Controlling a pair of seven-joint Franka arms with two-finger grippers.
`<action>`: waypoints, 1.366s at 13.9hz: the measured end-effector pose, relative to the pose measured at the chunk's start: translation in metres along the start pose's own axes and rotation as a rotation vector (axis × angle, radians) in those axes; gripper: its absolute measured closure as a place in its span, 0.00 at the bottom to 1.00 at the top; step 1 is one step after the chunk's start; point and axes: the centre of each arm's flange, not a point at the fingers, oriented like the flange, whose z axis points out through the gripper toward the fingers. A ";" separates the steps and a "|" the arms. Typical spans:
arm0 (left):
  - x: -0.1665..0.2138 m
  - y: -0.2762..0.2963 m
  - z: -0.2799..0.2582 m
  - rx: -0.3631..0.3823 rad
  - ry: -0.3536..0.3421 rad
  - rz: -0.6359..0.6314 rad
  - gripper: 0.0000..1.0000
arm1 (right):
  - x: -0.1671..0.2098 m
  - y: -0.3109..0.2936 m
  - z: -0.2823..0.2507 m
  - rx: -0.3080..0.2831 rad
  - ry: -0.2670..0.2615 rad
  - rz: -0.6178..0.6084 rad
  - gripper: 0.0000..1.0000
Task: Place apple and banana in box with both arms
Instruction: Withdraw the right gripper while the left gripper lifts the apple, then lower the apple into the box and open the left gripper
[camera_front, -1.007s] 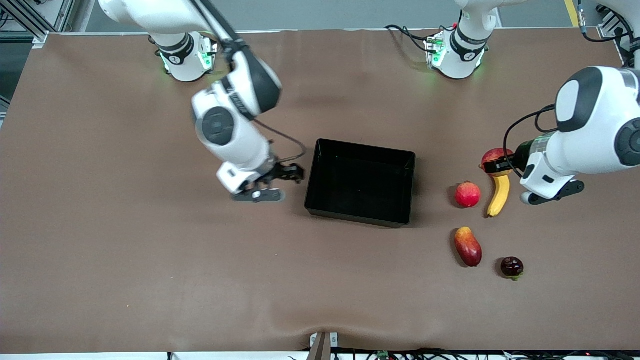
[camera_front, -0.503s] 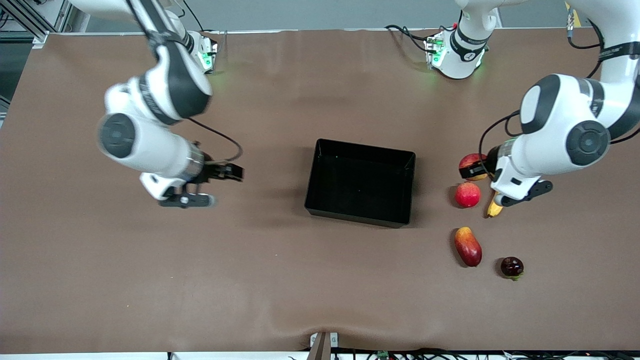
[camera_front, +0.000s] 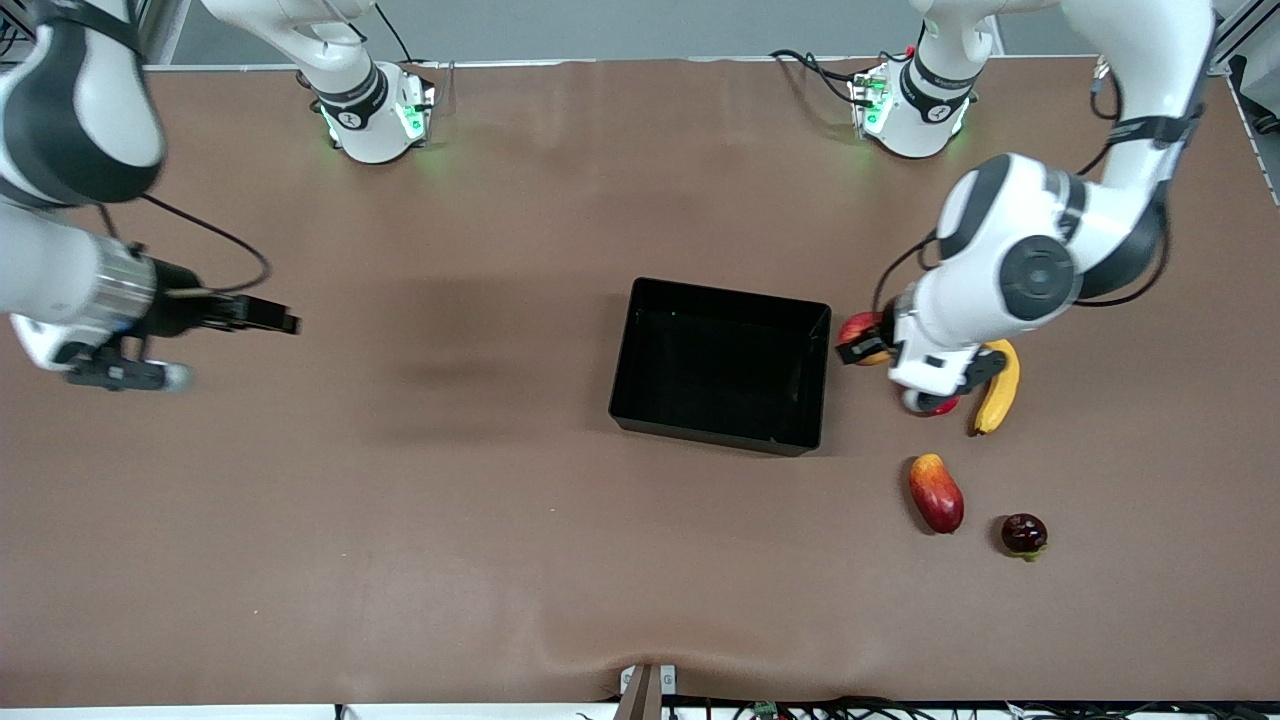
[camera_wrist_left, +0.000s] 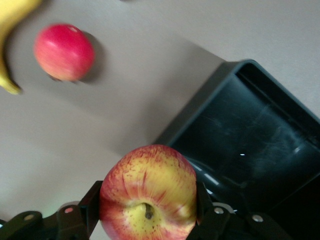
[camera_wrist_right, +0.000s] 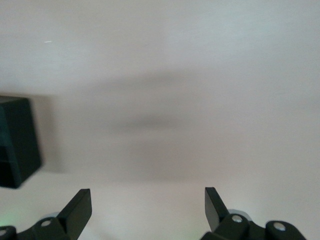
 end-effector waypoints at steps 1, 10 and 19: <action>-0.008 0.014 0.009 -0.001 -0.004 -0.013 0.24 | -0.011 0.000 -0.015 -0.035 0.018 -0.009 0.00; -0.015 0.066 0.106 0.048 0.015 -0.066 0.24 | -0.066 0.037 -0.113 -0.054 0.118 0.050 0.00; -0.005 0.076 0.166 0.053 0.018 -0.103 0.18 | -0.067 0.037 -0.111 -0.056 0.100 0.047 0.00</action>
